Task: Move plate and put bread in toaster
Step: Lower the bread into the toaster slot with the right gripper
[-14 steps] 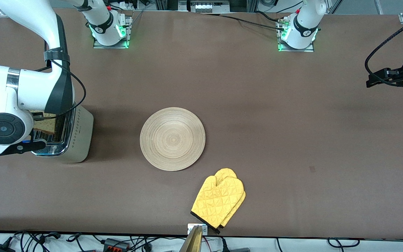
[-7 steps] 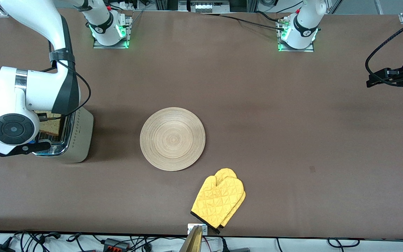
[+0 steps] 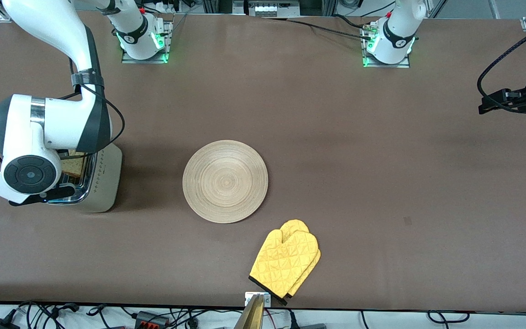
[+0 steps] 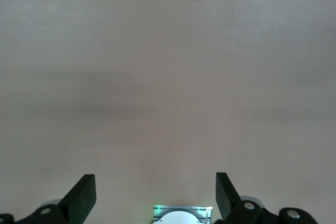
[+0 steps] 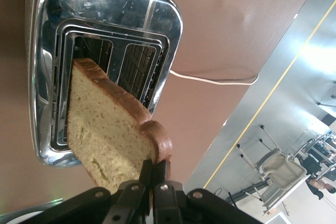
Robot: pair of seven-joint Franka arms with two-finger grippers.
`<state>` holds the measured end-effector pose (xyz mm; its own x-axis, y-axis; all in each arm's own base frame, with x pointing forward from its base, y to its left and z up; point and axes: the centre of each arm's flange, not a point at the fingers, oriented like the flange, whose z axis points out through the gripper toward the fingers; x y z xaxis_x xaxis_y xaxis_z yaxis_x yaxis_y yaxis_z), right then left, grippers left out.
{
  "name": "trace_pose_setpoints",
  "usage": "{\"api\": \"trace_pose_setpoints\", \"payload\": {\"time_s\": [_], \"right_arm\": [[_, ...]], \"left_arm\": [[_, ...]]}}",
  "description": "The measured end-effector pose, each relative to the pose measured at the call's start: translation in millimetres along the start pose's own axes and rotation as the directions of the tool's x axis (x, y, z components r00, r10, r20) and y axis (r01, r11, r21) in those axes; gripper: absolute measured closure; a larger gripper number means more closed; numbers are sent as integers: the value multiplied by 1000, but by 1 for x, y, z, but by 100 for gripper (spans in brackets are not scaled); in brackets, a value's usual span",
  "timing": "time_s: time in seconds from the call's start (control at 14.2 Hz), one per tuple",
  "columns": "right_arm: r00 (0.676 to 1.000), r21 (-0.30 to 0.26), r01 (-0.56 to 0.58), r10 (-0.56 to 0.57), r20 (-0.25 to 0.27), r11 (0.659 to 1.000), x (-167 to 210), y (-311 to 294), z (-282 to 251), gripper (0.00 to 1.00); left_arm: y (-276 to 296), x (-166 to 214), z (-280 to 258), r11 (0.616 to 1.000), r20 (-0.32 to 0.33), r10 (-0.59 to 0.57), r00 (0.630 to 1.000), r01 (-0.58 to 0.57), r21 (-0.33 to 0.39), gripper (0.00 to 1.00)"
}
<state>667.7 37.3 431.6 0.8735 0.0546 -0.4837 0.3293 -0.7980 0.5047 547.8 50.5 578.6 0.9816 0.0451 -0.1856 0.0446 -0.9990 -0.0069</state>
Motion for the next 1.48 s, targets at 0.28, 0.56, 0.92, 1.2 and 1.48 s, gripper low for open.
{"api": "trace_pose_setpoints", "payload": {"time_s": [0.28, 0.56, 0.92, 1.2, 1.48], "right_arm": [[1000, -2, 2, -2, 3, 1000, 2, -2, 3, 96], [1000, -7, 4, -4, -1, 1000, 6, -4, 4, 96], [1000, -6, -12, 12, 6, 1000, 4, -23, -5, 96], [999, 12, -42, 42, -31, 999, 14, 1, 11, 96], [998, 11, -40, 41, -54, 999, 22, 0, 15, 96]], "left_arm": [[0, 0, 0, 1000, 0, 0, 1000, 0, 0, 0], [0, 0, 0, 1000, 0, 0, 1000, 0, 0, 0], [0, 0, 0, 1000, 0, 0, 1000, 0, 0, 0], [-1, 0, 0, 1000, 0, -1, 1000, 1, 0, 0], [-1, 0, 0, 1000, 0, -1, 1000, 1, 0, 0]]}}
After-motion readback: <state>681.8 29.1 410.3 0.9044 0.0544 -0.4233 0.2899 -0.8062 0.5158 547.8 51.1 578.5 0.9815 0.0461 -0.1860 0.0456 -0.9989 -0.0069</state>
